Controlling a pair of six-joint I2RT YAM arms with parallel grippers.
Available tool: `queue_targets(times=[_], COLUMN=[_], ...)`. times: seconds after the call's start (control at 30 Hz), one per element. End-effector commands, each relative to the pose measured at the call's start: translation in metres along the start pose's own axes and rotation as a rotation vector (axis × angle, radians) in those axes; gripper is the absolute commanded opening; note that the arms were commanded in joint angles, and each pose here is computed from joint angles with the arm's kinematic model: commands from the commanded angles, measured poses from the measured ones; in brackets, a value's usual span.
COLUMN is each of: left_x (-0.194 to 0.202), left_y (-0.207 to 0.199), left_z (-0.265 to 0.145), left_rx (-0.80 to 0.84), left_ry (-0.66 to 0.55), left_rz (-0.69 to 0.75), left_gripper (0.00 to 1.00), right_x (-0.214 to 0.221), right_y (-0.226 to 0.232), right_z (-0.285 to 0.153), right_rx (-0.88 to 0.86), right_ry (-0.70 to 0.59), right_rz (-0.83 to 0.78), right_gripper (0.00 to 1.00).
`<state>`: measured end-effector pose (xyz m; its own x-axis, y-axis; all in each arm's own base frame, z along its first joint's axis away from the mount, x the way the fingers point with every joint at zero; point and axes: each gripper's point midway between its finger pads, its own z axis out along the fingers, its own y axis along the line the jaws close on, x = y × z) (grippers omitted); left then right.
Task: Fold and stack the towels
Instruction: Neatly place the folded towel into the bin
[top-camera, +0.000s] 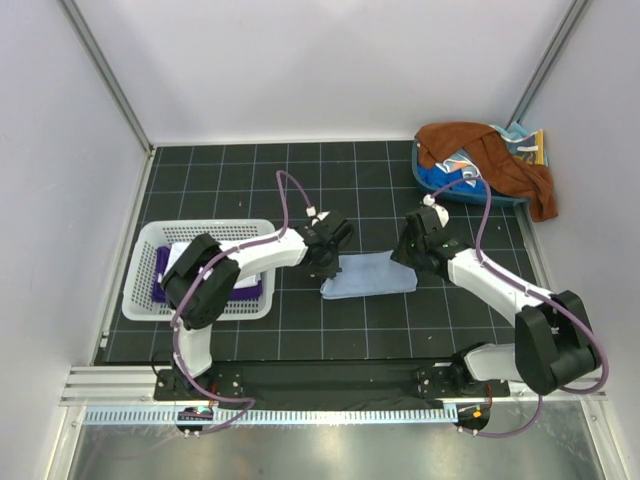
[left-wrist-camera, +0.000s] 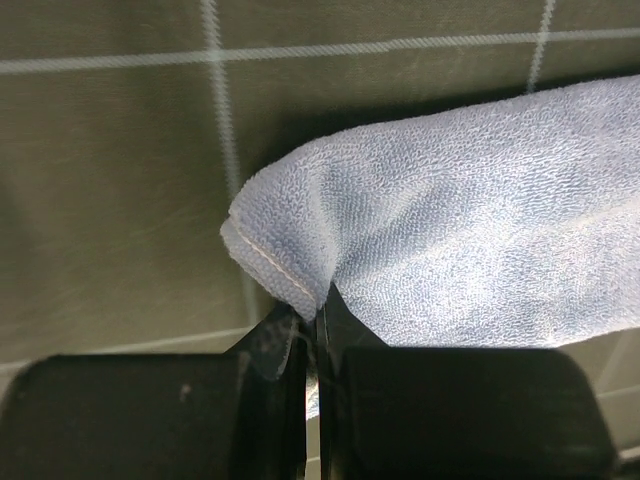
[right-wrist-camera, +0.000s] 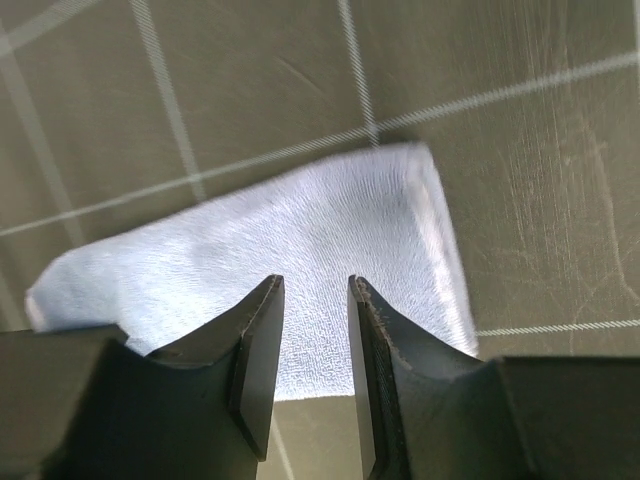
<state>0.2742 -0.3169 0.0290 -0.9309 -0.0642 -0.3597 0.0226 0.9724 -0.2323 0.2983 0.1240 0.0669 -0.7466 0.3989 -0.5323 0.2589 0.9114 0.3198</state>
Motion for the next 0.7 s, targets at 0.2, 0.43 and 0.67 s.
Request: queue_targets(times=[0.2,0.43,0.67], left_x=[-0.041,-0.047,-0.058], left_y=[0.042,0.055,0.077], left_z=[-0.096,-0.148,-0.203], left_rx=[-0.226,-0.242,-0.277], left_ry=[-0.138,-0.195,-0.274], left_rz=[0.166,0.161,0.154], left_gripper=[0.00,0.00,0.00], right_x=[-0.042,-0.040,-0.034], right_y=[0.035,0.045,0.045], right_z=[-0.045,-0.044,-0.038], right_rx=[-0.135,-0.177,-0.180], right_ry=[-0.099,-0.073,-0.051], right_rz=[-0.019,-0.026,-0.028], right_gripper=[0.40,0.40,0.39])
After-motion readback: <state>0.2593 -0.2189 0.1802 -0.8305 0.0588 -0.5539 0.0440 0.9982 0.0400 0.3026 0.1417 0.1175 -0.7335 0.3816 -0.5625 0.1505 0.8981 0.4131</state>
